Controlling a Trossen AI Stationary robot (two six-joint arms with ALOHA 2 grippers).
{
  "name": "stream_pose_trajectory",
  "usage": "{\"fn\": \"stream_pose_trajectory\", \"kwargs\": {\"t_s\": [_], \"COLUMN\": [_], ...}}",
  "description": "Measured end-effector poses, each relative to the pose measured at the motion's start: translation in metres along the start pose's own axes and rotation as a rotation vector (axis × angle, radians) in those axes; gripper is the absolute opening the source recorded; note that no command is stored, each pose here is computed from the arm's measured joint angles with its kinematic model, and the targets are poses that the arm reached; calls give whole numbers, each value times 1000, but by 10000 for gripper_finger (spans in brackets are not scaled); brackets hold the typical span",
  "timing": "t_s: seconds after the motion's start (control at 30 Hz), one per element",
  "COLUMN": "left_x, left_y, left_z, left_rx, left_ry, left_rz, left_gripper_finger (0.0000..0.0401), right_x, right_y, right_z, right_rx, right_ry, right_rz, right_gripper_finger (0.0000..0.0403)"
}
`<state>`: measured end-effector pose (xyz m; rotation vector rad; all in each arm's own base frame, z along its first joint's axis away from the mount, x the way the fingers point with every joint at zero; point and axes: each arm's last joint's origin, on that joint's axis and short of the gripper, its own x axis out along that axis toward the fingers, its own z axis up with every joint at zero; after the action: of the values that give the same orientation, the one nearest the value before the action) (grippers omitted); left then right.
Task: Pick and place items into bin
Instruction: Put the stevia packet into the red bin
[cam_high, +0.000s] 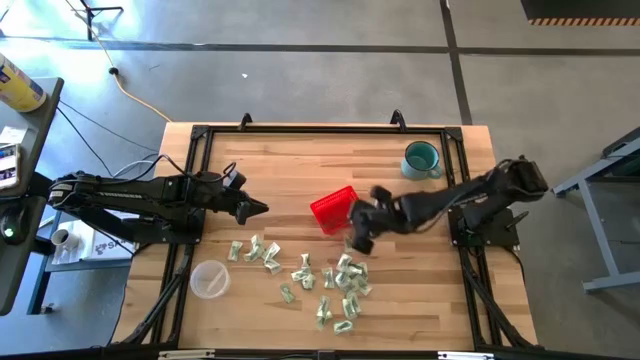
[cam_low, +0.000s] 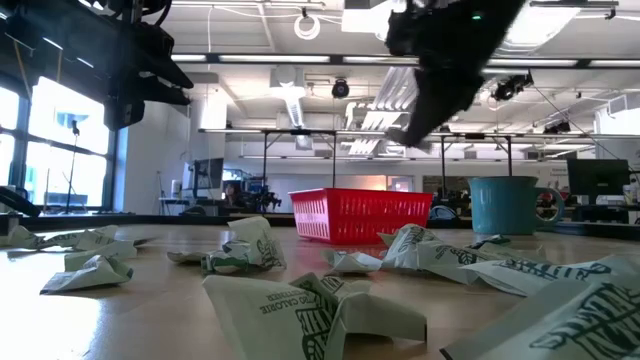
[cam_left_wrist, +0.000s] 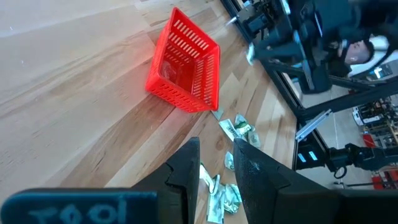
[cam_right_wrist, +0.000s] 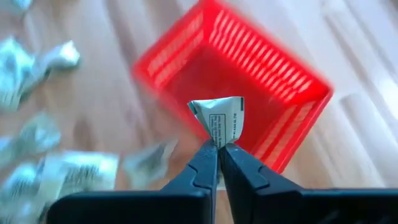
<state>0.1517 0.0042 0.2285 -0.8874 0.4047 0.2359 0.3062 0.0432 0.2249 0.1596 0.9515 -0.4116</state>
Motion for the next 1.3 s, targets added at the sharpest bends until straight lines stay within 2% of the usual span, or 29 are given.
{"fn": "stream_pose_trajectory", "kwargs": {"t_s": [0.17,0.3,0.4,0.53,0.67,0.83,0.93,1.07,1.3], "left_x": [0,0,0,0,1,7,14,23,30], "left_y": [0,0,0,0,0,1,3,7,9], "left_z": [0,0,0,0,0,-3,-5,-8,-12], "left_rx": [-17,-22,-22,-22,-22,-22,-1,2,11], "left_ry": [0,0,0,0,5,66,105,139,207], "left_rz": [0,0,0,0,4,3,23,66,68], "left_gripper_finger": [133,133,133,134,134,134,134,134,134], "right_x": [16,31,48,64,64,41,27,23,32], "right_y": [-33,-49,-53,-52,-52,-41,-31,-12,12], "right_z": [28,32,30,31,35,29,15,-8,-23], "right_rx": [172,272,315,385,393,225,150,142,319], "right_ry": [-68,-8,67,67,15,10,103,247,221], "right_rz": [126,216,269,275,254,217,205,171,20], "right_gripper_finger": [10,10,41,119,208,284,297,299,288]}}
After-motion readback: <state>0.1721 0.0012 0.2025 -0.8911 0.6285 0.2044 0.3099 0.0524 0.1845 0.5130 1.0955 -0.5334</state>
